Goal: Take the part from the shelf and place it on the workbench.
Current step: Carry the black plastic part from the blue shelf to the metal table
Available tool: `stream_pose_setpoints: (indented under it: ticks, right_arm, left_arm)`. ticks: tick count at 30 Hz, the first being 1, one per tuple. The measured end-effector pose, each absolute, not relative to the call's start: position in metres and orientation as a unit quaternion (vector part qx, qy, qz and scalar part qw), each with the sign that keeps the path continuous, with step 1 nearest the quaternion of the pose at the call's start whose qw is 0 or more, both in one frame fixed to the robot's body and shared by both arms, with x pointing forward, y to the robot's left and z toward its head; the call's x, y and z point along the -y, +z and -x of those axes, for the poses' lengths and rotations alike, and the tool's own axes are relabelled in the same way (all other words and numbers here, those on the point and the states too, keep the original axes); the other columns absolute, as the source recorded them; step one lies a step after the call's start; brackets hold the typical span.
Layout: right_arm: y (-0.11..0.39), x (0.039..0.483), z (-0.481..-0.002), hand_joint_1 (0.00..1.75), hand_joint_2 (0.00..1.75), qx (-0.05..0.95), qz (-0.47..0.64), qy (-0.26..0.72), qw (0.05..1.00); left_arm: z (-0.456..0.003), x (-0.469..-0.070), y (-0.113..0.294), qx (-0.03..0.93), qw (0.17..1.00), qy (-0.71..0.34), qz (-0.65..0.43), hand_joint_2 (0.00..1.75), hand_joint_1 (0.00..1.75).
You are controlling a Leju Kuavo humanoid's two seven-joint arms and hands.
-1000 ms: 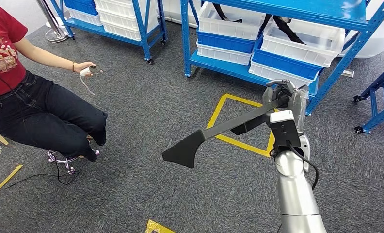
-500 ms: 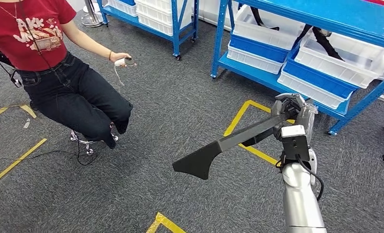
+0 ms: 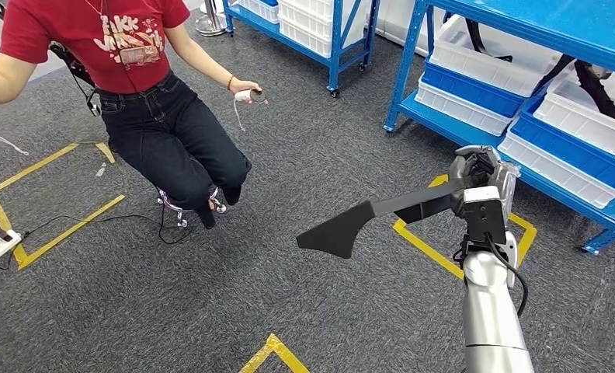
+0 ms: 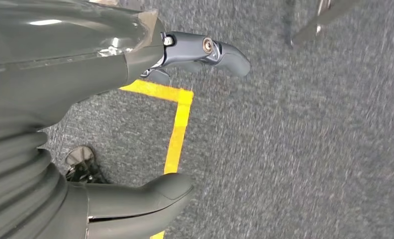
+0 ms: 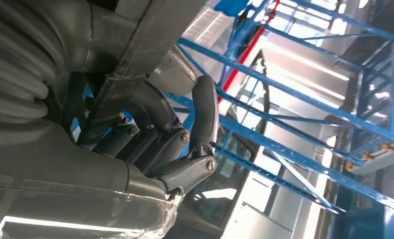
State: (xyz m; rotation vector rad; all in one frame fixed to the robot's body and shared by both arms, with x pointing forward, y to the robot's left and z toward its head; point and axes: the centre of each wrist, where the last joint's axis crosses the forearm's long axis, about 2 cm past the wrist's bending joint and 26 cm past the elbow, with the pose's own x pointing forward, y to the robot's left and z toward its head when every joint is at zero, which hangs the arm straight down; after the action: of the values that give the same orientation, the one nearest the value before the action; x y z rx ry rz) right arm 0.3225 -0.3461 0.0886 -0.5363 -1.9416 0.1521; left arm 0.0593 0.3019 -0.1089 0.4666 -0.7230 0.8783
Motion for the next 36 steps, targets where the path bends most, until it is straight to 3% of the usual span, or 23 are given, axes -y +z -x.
stream_pose_setpoints:
  ticks: [25, 36]
  right_arm:
    - [0.086, 0.341, -0.321, 1.75, 1.75, 0.812, 0.222, 0.051, 0.537]
    - [0.07, 0.342, -0.238, 1.75, 1.75, 0.804, 0.267, 0.039, 0.53]
  left_arm:
    - [-0.066, -0.303, -0.108, 0.356, 0.81, 0.415, -0.213, 1.75, 0.0]
    - [-0.067, -0.3, -0.108, 0.374, 0.827, 0.374, -0.191, 1.75, 0.0]
